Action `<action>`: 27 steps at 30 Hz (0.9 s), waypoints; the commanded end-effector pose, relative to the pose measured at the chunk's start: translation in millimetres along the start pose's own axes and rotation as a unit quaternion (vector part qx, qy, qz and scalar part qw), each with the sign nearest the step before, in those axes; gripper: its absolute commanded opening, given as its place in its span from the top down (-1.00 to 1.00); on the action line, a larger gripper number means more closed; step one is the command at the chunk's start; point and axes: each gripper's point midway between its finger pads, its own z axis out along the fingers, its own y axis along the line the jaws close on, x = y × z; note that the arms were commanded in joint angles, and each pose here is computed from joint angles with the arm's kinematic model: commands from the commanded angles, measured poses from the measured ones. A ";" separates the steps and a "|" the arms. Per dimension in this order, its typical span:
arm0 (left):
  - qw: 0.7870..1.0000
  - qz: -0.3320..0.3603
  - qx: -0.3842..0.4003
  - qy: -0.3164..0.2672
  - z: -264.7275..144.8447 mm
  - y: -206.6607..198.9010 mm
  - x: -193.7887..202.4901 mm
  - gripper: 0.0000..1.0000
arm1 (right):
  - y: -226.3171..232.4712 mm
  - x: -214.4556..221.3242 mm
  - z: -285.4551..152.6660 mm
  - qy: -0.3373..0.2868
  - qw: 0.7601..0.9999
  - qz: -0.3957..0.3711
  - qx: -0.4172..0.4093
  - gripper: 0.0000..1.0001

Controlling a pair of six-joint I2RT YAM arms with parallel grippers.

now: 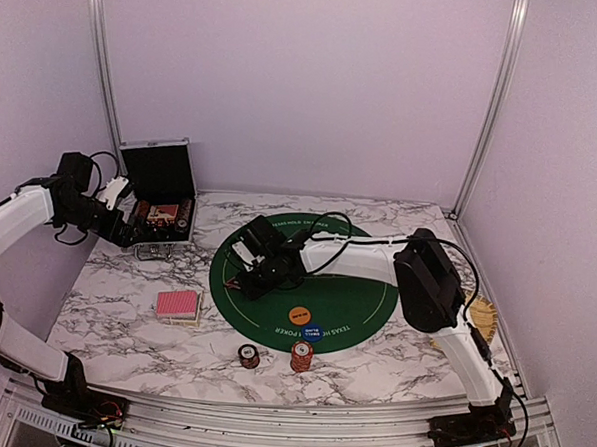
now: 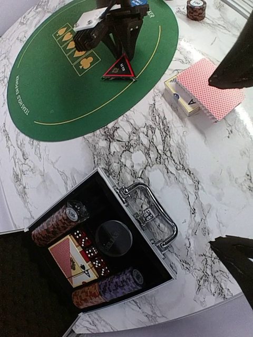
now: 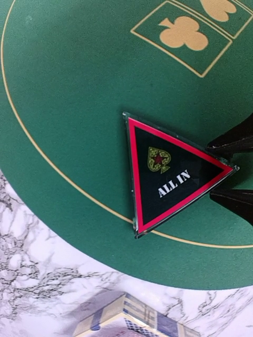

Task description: Distribute texas hold em gaming equipment

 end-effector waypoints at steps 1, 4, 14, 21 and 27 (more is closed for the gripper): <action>0.999 0.012 0.031 0.003 -7.3 -12.6 -6.8 -0.98 | -3.2 -14.8 12.6 -0.018 1.000 0.016 -0.015 0.54; 0.999 0.012 0.040 0.002 -8.0 -15.9 -9.0 -0.98 | -6.2 -19.6 16.1 -0.024 0.999 0.021 -0.020 0.54; 0.999 0.010 0.046 0.002 -8.5 -17.2 -14.7 -0.98 | -9.5 -42.2 1.6 -0.048 0.998 0.026 -0.032 0.40; 0.999 0.026 0.040 0.014 -11.1 -16.8 -10.5 -0.98 | -19.2 -30.4 -57.9 -0.052 0.998 0.020 -0.006 -0.35; 0.998 0.036 0.039 0.028 -9.4 -16.8 -4.1 -0.98 | -40.6 26.3 -83.6 0.000 0.999 0.024 0.041 -0.63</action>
